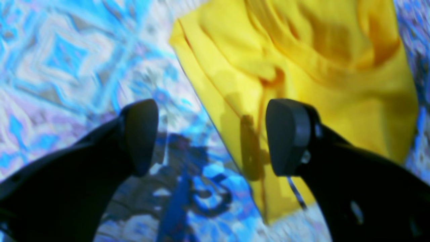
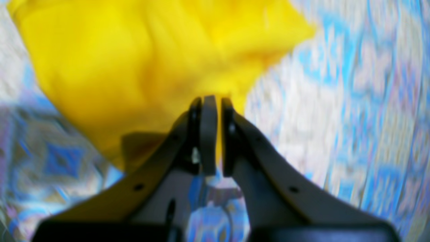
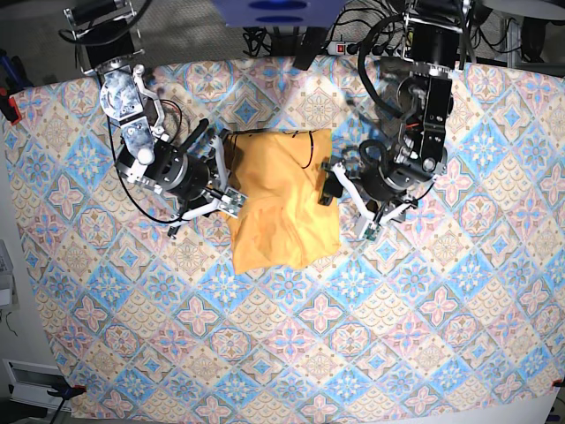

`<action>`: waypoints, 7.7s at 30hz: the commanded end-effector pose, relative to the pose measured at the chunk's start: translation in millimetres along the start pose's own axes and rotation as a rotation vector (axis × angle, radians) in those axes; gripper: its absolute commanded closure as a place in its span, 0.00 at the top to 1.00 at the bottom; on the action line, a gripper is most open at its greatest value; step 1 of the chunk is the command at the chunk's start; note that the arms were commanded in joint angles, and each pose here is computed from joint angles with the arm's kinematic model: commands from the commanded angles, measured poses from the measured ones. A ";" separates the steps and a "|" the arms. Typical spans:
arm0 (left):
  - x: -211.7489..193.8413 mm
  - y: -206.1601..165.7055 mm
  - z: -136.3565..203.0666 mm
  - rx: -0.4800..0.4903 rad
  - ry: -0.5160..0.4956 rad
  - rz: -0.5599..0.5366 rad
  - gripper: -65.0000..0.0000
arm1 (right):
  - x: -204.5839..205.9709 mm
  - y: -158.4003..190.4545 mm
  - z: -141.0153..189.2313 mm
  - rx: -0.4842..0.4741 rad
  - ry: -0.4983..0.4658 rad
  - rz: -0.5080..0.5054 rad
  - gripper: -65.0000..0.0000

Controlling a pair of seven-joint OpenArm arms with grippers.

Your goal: Fold the T-shirt properly

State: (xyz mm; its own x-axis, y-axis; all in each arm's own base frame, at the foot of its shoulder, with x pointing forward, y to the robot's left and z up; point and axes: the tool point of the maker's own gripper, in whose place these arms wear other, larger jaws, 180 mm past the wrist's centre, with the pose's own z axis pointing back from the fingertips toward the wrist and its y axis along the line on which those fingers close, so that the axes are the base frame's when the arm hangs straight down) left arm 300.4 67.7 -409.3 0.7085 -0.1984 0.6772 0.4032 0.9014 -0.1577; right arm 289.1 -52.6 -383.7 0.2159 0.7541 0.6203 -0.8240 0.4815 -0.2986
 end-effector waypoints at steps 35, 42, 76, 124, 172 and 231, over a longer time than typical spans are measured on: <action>-16.2 -24.9 -39.7 -0.085 0.031 -0.016 0.76 | -50.4 -22.0 -71.7 0.107 0.071 -0.155 0.04; -18.7 0.2 -38.8 -0.034 0.032 0.040 0.76 | -57.6 -51.6 -63.3 0.035 0.064 -0.219 0.04; -89.7 26.4 54.5 0.112 0.060 0.134 0.48 | 71.5 73.0 -53.9 0.216 -0.075 0.101 0.05; -97.6 8.6 107.5 0.145 0.031 0.131 0.00 | -37.1 -88.2 -90.6 0.066 0.092 -0.184 0.05; -159.8 -23.2 143.6 0.120 0.153 0.179 0.00 | -205.0 -13.1 125.8 -0.312 0.348 -0.549 0.04; -435.9 -41.3 69.4 0.100 0.625 0.335 0.00 | -301.9 325.3 38.5 -0.091 0.462 -1.311 0.05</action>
State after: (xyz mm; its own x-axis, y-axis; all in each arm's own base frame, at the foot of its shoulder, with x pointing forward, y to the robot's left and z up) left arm -61.3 144.4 -648.9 0.9962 -0.0581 0.0645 0.0696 0.9789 -0.1923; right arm -67.7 -138.2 -640.8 0.9643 -0.1949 0.1796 0.1465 0.9567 0.2513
